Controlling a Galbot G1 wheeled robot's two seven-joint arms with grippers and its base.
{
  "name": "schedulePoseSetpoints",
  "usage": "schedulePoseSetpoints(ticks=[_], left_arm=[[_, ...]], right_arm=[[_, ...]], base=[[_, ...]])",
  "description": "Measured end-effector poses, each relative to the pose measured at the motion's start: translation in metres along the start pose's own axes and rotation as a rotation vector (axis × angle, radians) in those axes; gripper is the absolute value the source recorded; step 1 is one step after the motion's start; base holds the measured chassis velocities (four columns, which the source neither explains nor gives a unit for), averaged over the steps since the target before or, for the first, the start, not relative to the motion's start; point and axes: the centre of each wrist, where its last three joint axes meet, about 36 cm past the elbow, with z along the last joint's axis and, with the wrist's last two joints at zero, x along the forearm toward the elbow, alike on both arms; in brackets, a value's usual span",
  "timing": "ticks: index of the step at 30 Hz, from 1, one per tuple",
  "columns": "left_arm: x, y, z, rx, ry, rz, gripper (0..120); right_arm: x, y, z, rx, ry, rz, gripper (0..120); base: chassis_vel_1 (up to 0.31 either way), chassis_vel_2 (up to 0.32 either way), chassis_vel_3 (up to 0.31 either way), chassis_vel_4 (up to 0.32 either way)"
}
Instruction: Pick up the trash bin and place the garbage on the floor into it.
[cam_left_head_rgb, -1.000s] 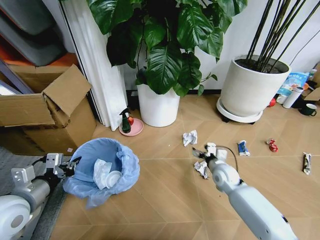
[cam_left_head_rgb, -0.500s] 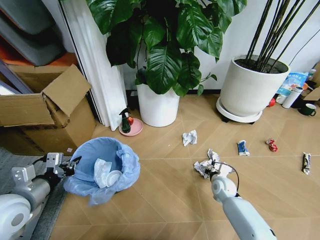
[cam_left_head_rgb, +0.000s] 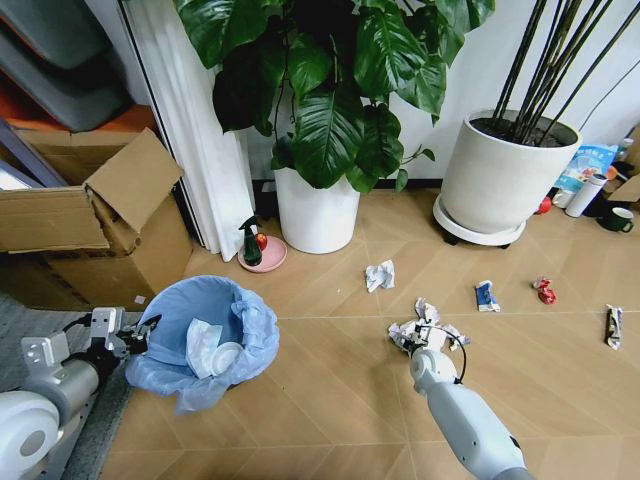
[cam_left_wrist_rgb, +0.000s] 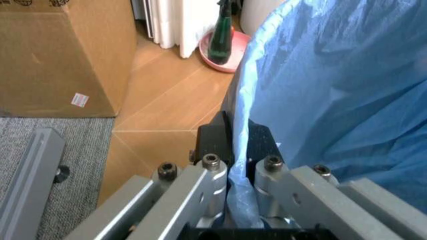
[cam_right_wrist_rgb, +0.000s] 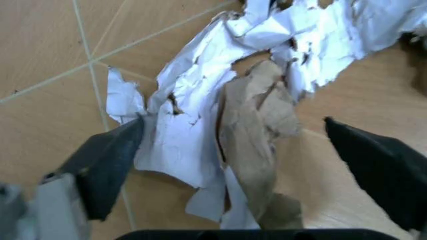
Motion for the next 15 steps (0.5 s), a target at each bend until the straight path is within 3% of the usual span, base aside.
schedulePoseSetpoints(ticks=[3, 5, 15], left_arm=[[0.0, 0.0, 0.0, 0.003, 0.0, -0.002, 0], [0.0, 0.0, 0.001, 0.004, 0.0, -0.002, 0], [0.0, 0.001, 0.002, 0.01, 0.001, -0.005, 0]], right_arm=[[-0.005, 0.004, 0.002, 0.01, 0.012, -0.008, 79], [-0.007, 0.005, 0.002, 0.015, 0.014, -0.01, 76], [-0.018, 0.01, -0.003, 0.035, 0.021, -0.015, 39]], base=[[0.0, 0.0, 0.0, 0.0], [0.0, 0.0, 0.0, 0.0], [0.0, 0.0, 0.0, 0.0]])
